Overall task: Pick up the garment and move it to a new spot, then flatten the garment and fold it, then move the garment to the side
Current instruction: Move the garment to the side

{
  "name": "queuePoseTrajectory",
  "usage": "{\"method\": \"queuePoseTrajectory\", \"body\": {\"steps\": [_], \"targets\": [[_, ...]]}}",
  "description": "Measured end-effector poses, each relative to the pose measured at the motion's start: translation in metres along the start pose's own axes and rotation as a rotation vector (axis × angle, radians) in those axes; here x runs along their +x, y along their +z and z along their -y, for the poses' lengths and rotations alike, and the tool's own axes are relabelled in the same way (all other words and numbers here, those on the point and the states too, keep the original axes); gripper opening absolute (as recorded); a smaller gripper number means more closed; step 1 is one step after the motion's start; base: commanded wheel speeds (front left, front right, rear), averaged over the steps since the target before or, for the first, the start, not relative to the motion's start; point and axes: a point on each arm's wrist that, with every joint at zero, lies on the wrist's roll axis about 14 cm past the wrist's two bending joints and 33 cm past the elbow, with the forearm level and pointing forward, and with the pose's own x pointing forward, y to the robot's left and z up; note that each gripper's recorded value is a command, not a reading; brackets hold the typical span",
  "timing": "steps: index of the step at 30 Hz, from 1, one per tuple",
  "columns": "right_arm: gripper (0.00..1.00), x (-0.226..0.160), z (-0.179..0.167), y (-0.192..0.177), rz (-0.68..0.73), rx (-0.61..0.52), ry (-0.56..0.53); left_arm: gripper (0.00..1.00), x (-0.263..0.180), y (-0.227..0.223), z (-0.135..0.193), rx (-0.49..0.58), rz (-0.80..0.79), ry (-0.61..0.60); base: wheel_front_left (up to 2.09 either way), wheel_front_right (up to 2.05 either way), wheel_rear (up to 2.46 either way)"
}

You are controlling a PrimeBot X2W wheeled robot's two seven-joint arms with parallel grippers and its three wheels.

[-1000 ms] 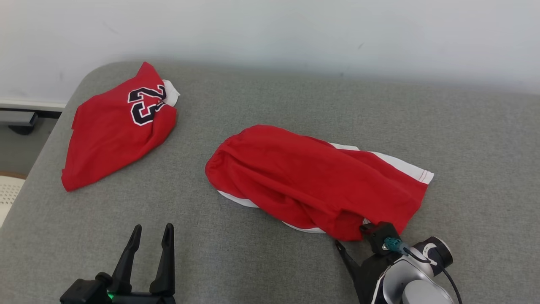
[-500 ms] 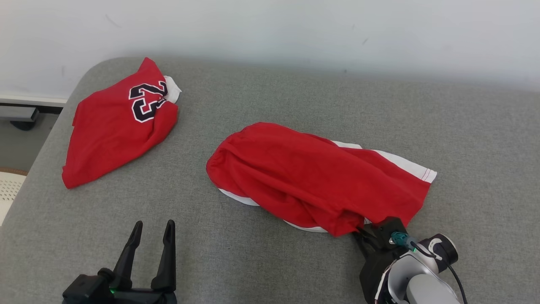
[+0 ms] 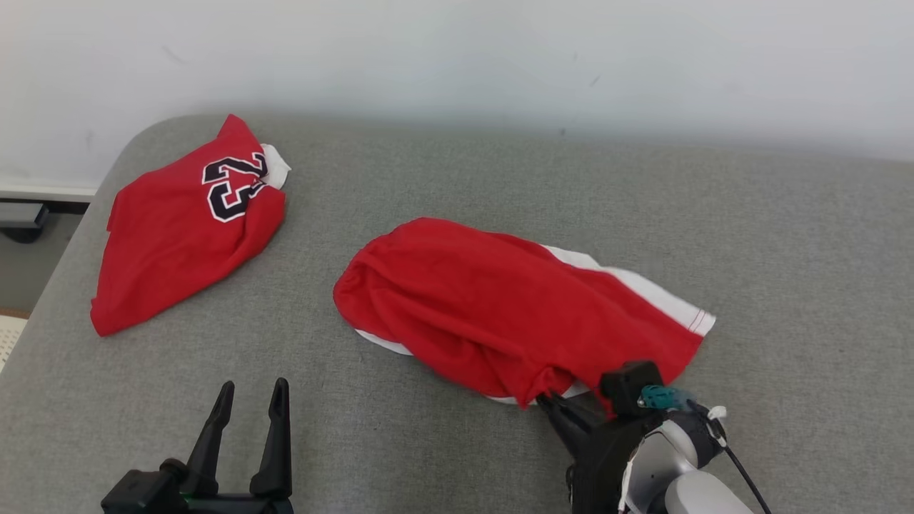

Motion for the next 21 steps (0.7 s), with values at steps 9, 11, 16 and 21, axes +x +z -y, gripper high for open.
{"method": "queuePoseTrajectory", "body": {"steps": [9,11,16,21], "targets": [[0.00,-0.041,0.004,0.059,0.152,0.288,0.045,1.00,-0.003,0.001,0.008,-0.004,0.005,-0.023,0.00,0.00,0.00],[0.00,-0.050,0.019,0.068,0.191,0.324,0.014,1.00,-0.003,0.002,0.009,-0.004,0.007,-0.026,0.00,0.00,0.00],[0.00,-0.059,0.049,0.077,0.240,0.415,-0.039,1.00,-0.005,0.002,0.010,-0.005,0.008,-0.030,0.00,0.00,0.00],[0.00,-0.055,0.077,0.087,0.284,0.472,-0.095,1.00,-0.006,0.001,0.009,-0.006,0.005,-0.029,0.00,0.00,0.00]]}}
